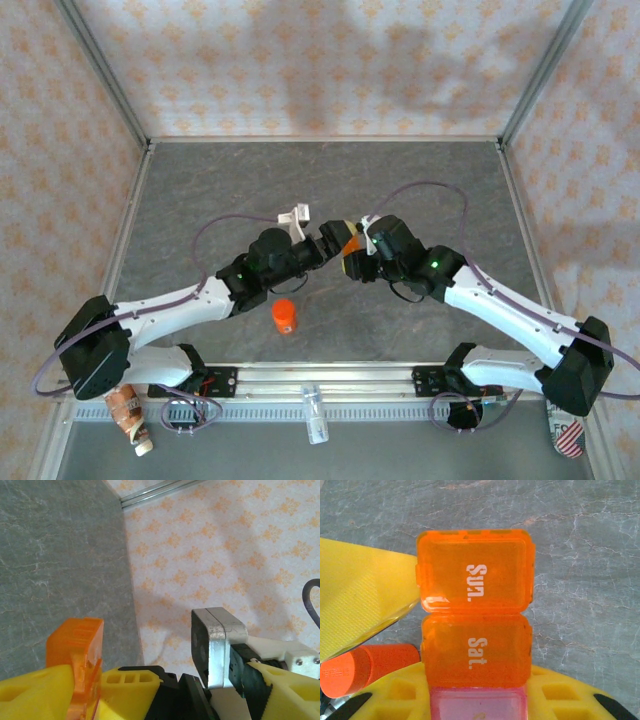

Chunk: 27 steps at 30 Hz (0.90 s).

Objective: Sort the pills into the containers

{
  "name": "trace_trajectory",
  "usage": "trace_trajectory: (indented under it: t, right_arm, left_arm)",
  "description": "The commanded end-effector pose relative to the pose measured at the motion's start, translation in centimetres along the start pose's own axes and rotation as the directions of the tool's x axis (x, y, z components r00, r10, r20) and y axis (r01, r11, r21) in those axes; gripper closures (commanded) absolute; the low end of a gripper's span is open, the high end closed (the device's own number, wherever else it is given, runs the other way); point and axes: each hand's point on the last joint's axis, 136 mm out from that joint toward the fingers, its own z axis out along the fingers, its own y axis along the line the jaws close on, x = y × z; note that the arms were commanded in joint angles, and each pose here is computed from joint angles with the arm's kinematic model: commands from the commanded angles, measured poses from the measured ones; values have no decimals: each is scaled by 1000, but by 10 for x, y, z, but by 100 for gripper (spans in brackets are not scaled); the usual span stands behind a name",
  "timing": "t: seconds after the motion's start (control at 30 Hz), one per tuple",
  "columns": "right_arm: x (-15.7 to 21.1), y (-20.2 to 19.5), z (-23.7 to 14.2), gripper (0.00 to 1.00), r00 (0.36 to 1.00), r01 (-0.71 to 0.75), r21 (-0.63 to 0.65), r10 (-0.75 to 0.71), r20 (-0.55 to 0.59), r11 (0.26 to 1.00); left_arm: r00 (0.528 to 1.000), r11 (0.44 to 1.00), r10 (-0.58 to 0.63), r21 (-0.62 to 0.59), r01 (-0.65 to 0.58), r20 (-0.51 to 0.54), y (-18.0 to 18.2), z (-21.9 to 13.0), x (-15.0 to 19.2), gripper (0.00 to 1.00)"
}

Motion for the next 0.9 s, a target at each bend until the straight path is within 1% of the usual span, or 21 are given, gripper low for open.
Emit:
trace_trajectory:
  t: [0.0, 0.3, 0.5, 0.6, 0.7, 0.77, 0.87]
  right_arm:
    - [-1, 3, -2, 82, 1000, 4, -22, -4, 18, 1000]
    - [2, -1, 6, 82, 1000, 1, 5, -1, 0, 1000]
    - [6, -10, 21, 83, 999, -11, 36, 12, -39, 999]
    - [5, -13, 25, 84, 999, -14, 45, 16, -40, 999]
    - [5, -17, 23, 84, 999, -26, 49, 27, -26, 998]
    - [7, -21, 23, 84, 999, -30, 57, 31, -27, 998]
    - [13, -28, 26, 83, 999, -22, 73, 25, -45, 997]
  left_arm:
    - [1000, 996, 19, 85, -19, 10, -33, 3, -5, 14]
    - [1000, 989, -22, 146, 23, -13, -51, 3, -2, 14]
    - [997, 968, -63, 241, 69, -34, -83, -2, -1, 14]
    - [997, 958, -69, 276, 72, -22, -97, -8, -7, 14]
    - [998, 976, -31, 216, 21, 47, -89, -18, -17, 14]
    - [994, 991, 14, 130, -29, 110, -72, -26, -26, 12]
    - [980, 997, 79, 3, -81, 182, -45, -40, -45, 9]
